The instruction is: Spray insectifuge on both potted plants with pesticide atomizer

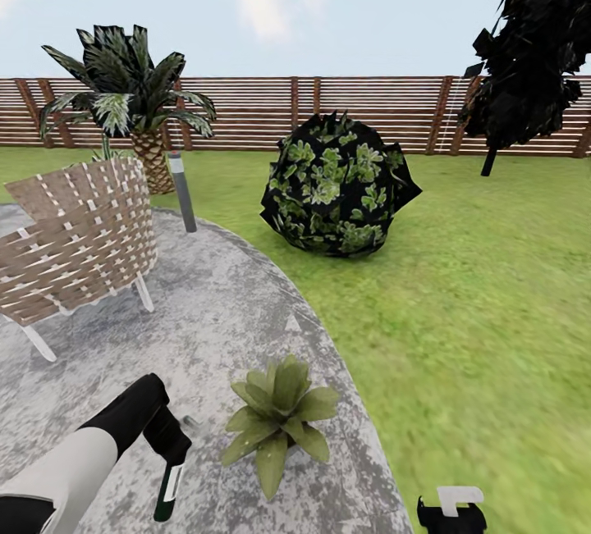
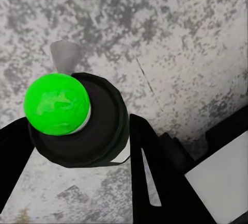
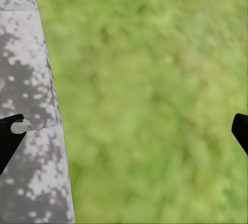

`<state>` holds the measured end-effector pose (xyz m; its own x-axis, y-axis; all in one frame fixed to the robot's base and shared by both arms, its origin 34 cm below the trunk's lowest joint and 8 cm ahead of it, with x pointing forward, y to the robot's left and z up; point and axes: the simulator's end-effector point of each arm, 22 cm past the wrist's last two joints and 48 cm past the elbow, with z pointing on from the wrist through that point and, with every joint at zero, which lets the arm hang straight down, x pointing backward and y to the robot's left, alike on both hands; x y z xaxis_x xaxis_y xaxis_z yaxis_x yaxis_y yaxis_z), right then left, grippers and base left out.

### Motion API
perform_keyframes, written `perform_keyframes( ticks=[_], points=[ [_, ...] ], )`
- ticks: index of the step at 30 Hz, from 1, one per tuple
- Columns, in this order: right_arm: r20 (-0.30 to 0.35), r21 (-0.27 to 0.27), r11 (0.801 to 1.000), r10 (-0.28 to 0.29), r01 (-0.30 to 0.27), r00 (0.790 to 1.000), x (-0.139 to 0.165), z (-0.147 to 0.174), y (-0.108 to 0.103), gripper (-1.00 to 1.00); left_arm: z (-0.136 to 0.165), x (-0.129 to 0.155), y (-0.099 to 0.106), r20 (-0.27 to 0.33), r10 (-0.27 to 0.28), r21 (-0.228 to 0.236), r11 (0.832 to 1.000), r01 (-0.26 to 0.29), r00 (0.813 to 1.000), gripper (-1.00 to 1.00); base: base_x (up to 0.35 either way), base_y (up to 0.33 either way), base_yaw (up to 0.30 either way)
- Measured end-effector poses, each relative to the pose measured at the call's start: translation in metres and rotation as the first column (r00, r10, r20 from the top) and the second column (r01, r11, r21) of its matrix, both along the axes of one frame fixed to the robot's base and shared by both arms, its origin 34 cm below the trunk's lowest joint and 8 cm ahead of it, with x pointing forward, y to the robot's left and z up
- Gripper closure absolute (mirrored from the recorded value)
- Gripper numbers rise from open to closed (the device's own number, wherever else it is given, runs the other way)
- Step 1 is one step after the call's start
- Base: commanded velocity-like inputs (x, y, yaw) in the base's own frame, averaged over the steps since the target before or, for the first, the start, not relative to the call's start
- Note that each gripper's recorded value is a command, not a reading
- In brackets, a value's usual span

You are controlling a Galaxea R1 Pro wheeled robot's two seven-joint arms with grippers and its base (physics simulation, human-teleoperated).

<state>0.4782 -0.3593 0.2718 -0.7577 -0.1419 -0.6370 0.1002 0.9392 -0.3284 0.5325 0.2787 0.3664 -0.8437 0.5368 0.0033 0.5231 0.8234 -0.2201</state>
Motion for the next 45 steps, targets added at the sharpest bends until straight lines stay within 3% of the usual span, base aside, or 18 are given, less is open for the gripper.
perform_keyframes(
  ticks=[8,11,16,18,19,22,25,28,32,35,39,44,45],
  points=[
    [0.0,-0.001,1.0,0.0,0.0,1.0,0.0,0.0,-0.001,-1.0,-0.009,-0.018,0.029,-0.029,0.015,0.025,1.0,-0.015,0.999,1.0,0.002,0.002,0.0],
    [-0.001,0.0,1.0,0.0,0.0,1.0,0.0,0.0,0.0,-1.0,-0.022,-0.038,0.024,-0.05,-0.002,0.014,1.0,0.003,0.999,1.0,0.0,0.0,0.0],
    [-0.001,-0.001,1.0,-0.001,0.001,1.0,-0.001,0.0,-0.001,-1.0,-0.024,-0.04,-0.002,-0.051,-0.024,-0.019,1.0,0.023,0.998,1.0,0.0,0.0,0.0],
    [-0.001,-0.002,1.0,0.0,0.0,1.0,0.0,0.0,-0.001,-1.0,-0.026,-0.042,-0.001,-0.053,-0.035,-0.011,0.999,0.035,0.998,1.0,0.0,0.0,0.0],
    [-0.001,-0.002,1.0,0.0,0.0,1.0,0.0,0.0,-0.001,-1.0,-0.026,-0.043,0.001,-0.055,-0.035,-0.006,0.999,0.035,0.998,1.0,0.0,0.0,0.0],
    [-0.001,-0.002,1.0,0.001,-0.001,1.0,0.0,0.0,-0.001,-1.0,-0.026,-0.048,0.046,-0.065,-0.009,0.054,0.998,0.013,0.998,1.0,0.0,0.0,0.0],
    [-0.001,-0.002,1.0,0.001,-0.001,1.0,0.0,0.0,-0.001,-1.0,-0.026,-0.05,0.054,-0.068,0.003,0.061,0.998,0.001,0.998,1.0,0.0,0.0,0.0],
    [-0.001,-0.003,1.0,0.0,0.0,1.0,0.0,0.0,-0.002,-1.0,-0.027,-0.051,0.049,-0.073,-0.046,0.074,0.996,0.051,0.996,1.0,0.0,0.0,0.0],
    [-0.001,-0.005,1.0,0.0,0.0,1.0,-0.001,0.0,-0.003,-1.0,-0.016,-0.04,0.013,-0.067,-0.086,0.005,0.996,0.086,0.994,1.0,0.0,0.0,0.0],
    [0.0,-0.006,1.0,-0.001,0.001,1.0,-0.001,0.001,-0.005,-1.0,0.005,-0.015,-0.015,-0.006,-0.122,-0.05,0.991,0.121,0.993,1.0,0.0,0.0,0.0],
    [-0.001,-0.009,1.0,-0.001,0.001,1.0,-0.001,0.001,-0.007,-1.0,0.028,0.016,-0.024,0.053,-0.154,-0.046,0.987,0.157,0.987,1.0,0.0,0.0,0.0],
    [-0.001,-0.01,1.0,-0.001,0.001,1.0,-0.001,0.001,-0.007,-1.0,0.046,0.021,-0.037,0.027,-0.251,-0.053,0.966,0.253,0.968,1.0,0.0,0.0,0.0],
    [-0.001,-0.011,1.0,-0.001,0.001,1.0,-0.001,0.001,-0.007,-1.0,0.047,0.02,-0.031,0.016,-0.253,-0.047,0.966,0.254,0.967,1.0,0.0,0.0,0.0]
  ],
)
